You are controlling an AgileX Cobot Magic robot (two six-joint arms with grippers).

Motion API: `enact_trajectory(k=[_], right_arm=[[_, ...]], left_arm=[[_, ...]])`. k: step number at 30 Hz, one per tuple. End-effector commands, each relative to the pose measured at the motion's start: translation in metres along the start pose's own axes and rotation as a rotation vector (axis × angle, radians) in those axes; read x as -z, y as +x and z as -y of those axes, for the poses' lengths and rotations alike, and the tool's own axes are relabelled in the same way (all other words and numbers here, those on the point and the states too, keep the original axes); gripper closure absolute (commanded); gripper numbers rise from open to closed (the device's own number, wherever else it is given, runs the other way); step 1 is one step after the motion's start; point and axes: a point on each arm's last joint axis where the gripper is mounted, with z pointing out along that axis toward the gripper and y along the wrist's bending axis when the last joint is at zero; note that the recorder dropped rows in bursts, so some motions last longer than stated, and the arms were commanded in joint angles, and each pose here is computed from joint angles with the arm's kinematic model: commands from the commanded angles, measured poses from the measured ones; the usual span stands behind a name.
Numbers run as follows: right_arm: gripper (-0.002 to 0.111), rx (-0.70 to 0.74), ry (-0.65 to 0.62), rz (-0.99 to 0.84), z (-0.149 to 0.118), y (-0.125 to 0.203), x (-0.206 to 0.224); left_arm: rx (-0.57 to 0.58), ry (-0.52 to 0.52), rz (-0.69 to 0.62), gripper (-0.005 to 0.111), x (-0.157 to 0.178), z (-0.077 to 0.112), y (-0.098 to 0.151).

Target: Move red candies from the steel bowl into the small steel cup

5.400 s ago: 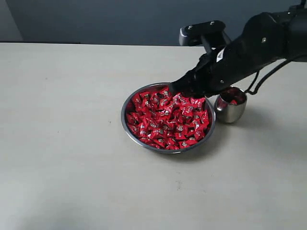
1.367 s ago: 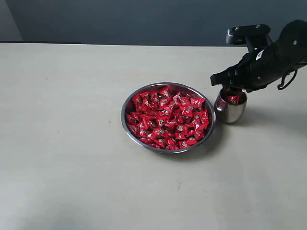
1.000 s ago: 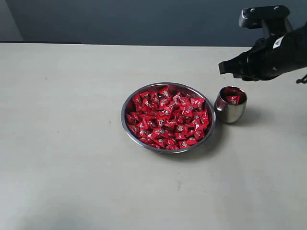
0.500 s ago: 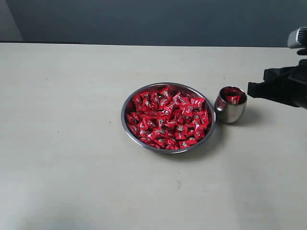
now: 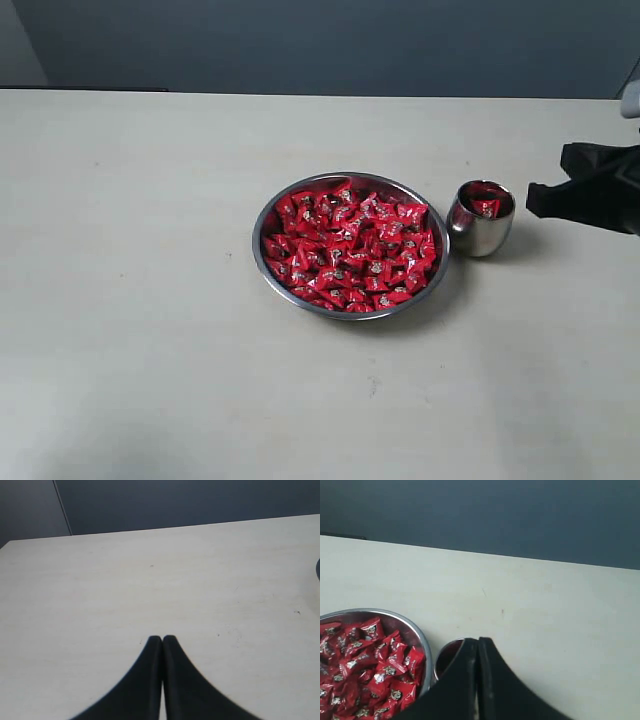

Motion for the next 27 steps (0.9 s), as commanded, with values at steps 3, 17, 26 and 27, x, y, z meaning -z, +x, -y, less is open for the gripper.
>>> enact_trajectory(k=[3,17,26,27], right_arm=[[0.109,0.005,0.0,0.018,0.0,-0.001,0.002],[0.109,0.005,0.0,0.018,0.0,-0.001,0.002],[0.109,0.082,-0.097,-0.044,-0.018,0.004,0.002],[0.109,0.12,-0.138,-0.07,-0.027,0.003,0.001]], left_arm=[[-0.002,0.006,0.019,0.106,0.001,0.0,-0.003],[-0.002,0.006,0.019,0.106,0.001,0.0,-0.003],[-0.002,0.006,0.019,0.106,0.001,0.0,-0.003],[-0.002,0.006,0.019,0.106,0.001,0.0,-0.003]])
